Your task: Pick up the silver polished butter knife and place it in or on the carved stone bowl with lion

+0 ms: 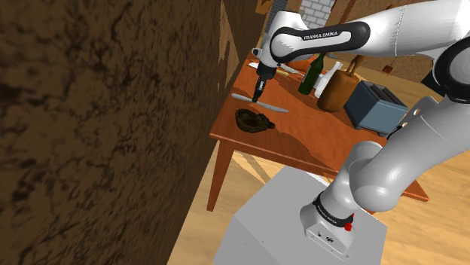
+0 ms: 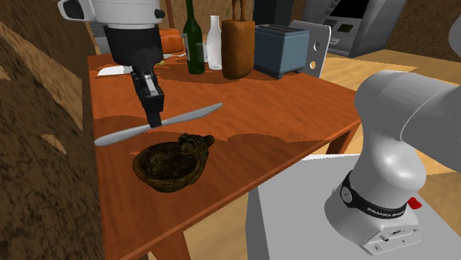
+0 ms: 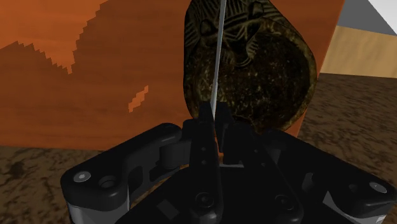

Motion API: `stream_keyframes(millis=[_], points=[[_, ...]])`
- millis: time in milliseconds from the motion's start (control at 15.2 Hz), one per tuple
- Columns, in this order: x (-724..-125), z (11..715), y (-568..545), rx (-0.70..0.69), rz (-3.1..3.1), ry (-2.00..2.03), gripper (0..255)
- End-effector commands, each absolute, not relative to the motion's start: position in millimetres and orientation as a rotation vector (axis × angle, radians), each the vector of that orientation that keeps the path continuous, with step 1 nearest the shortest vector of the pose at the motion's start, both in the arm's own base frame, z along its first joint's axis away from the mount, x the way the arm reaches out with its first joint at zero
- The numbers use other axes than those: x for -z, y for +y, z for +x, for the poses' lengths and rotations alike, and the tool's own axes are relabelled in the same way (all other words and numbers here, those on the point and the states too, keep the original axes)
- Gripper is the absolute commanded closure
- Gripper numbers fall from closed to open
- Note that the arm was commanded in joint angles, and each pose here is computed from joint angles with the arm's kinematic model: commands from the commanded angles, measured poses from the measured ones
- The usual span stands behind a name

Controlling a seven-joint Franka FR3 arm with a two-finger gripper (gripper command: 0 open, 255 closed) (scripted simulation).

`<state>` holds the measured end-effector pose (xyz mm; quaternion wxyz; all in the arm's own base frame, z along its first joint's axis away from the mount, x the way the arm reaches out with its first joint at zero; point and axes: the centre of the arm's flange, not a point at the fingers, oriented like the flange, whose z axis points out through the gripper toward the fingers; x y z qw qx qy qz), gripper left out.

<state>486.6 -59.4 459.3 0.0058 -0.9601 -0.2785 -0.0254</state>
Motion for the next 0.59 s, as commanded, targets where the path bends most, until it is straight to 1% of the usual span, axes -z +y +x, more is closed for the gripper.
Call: stream_keyframes(millis=[0, 66, 132, 462, 528], points=[[-459, 487, -59, 0.08, -3.005, -0.872, 255], [-459, 487, -59, 0.079, -3.005, -0.872, 255], [-459, 487, -59, 0.079, -3.005, -0.872, 0], [-459, 487, -59, 0.079, -3.005, -0.872, 0], [-472, 486, -60, 0.08, -3.005, -0.872, 0]])
